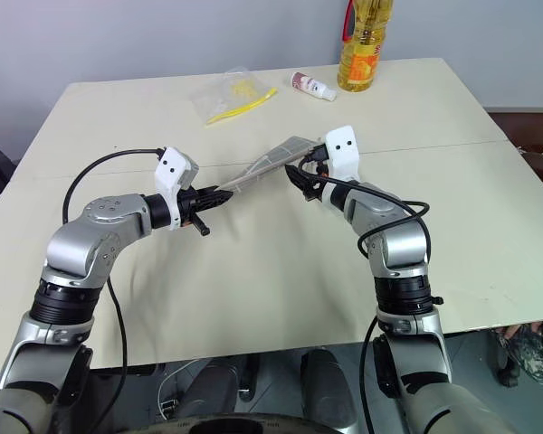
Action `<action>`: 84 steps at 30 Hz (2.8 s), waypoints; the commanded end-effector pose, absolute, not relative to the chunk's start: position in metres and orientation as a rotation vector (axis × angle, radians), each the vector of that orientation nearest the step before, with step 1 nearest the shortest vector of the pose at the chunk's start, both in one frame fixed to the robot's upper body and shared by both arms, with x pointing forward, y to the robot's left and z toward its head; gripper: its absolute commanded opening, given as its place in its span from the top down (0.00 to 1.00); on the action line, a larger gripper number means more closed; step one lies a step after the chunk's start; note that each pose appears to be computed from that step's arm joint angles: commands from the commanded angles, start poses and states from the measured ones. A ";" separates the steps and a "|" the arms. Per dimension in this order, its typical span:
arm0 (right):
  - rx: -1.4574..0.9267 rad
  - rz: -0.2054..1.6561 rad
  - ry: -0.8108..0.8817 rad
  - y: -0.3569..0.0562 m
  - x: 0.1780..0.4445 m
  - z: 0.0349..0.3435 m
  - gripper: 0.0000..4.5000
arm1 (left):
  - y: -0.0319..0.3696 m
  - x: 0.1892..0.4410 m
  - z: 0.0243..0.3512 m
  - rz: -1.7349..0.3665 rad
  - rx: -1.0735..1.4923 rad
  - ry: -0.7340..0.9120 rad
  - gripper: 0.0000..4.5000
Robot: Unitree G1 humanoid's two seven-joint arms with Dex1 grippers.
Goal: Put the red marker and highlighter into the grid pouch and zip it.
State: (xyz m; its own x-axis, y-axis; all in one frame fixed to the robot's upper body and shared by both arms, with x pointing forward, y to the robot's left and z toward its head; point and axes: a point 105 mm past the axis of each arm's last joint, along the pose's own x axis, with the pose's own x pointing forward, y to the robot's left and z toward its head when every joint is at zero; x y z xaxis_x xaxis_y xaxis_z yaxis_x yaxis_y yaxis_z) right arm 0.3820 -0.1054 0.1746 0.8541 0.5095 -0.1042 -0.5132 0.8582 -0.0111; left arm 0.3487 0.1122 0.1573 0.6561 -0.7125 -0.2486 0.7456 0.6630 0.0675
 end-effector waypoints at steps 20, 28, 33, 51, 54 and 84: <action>-0.579 1.020 0.012 -0.026 0.314 0.184 0.99 | 0.060 0.353 0.161 -0.823 0.178 0.204 1.00; -0.624 1.062 0.030 -0.016 0.306 0.177 0.99 | 0.041 0.356 0.178 -0.848 0.101 0.156 1.00; -0.627 0.930 0.040 -0.042 0.327 0.184 0.99 | 0.056 0.350 0.179 -0.853 0.080 0.165 1.00; -0.608 0.862 0.089 -0.069 0.338 0.178 0.99 | 0.074 0.342 0.195 -0.889 0.119 0.122 1.00; -0.597 0.899 0.093 -0.058 0.333 0.174 0.99 | 0.070 0.341 0.191 -0.893 0.149 0.120 1.00; -0.543 0.966 0.046 -0.070 0.308 0.200 0.37 | 0.076 0.353 0.173 -0.833 0.298 0.106 1.00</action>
